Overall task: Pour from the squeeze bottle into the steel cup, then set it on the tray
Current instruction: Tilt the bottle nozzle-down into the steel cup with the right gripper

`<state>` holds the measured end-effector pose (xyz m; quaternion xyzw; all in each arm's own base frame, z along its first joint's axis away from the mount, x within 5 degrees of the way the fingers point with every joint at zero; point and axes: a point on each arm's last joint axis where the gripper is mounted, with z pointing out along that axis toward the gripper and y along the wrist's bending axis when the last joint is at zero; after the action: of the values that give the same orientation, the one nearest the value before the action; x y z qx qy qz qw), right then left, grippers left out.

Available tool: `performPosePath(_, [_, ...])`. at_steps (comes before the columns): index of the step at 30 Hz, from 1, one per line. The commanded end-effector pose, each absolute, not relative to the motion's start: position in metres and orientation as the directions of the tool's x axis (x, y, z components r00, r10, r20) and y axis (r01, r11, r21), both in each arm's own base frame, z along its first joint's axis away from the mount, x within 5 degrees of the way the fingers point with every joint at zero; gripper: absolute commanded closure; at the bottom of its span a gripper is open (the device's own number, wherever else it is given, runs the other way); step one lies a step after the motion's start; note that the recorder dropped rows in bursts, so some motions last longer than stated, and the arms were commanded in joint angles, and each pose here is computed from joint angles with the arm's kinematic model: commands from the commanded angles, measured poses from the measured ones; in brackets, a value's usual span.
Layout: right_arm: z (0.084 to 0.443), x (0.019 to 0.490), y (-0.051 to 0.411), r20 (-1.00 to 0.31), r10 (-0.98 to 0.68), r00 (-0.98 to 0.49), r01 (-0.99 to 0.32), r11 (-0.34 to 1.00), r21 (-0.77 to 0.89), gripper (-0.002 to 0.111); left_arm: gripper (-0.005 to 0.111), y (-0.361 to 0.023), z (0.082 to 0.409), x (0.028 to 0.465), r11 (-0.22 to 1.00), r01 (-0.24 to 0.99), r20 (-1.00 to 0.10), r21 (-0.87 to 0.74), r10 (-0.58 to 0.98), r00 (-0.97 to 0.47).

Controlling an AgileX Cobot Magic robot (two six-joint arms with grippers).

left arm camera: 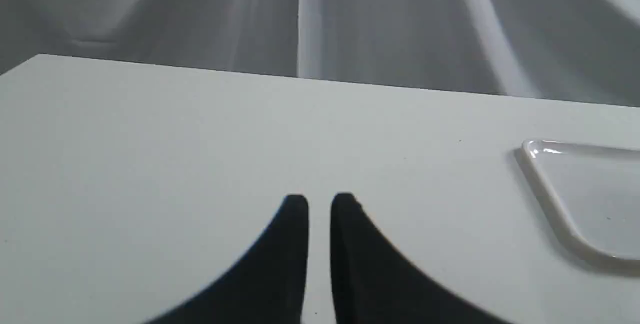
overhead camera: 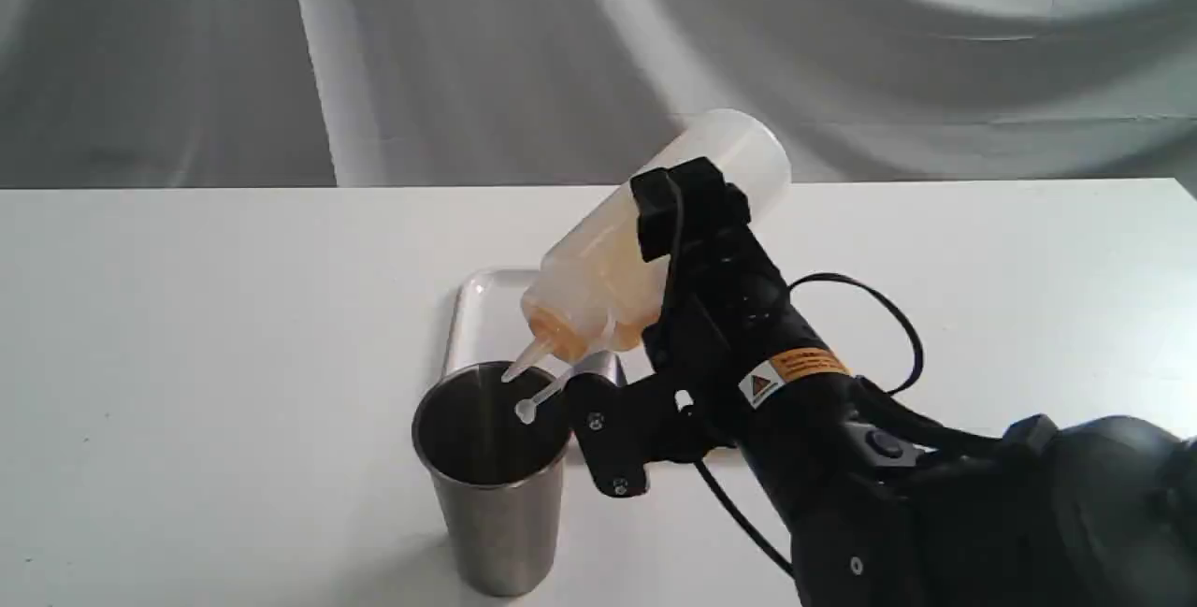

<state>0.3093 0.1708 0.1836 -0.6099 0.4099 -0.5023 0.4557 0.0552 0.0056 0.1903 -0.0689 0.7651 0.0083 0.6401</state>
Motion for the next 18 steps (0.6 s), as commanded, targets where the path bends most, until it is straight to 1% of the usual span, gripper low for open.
performPosePath(1, [0.194,0.316,0.162,0.260,-0.958,0.123,0.025,-0.259,-0.965,0.108,0.098,0.005,0.188,0.056,0.990,-0.112,-0.979,-0.082,-0.101,-0.179])
performPosePath(4, [0.197,0.318,0.158,0.281,-0.952,0.124,0.056,-0.276,-0.959,0.108,0.098,0.005,0.188,0.056,0.990,-0.112,-0.979,-0.082,-0.101,-0.179])
performPosePath(7, [0.199,0.317,0.164,0.318,-0.933,0.169,0.102,-0.304,-0.947,0.108,0.098,0.005,0.188,0.056,0.990,-0.112,-0.979,-0.082,-0.101,-0.179])
performPosePath(12, [0.198,0.317,0.165,0.331,-0.924,0.191,0.101,-0.317,-0.943,0.108,0.098,0.005,0.188,0.056,0.990,-0.112,-0.979,-0.082,-0.101,-0.179])
performPosePath(18, [0.200,0.316,0.170,0.362,-0.905,0.224,0.144,-0.336,-0.931,0.108,0.098,0.005,0.188,0.056,0.990,-0.112,-0.979,-0.082,-0.101,-0.179])
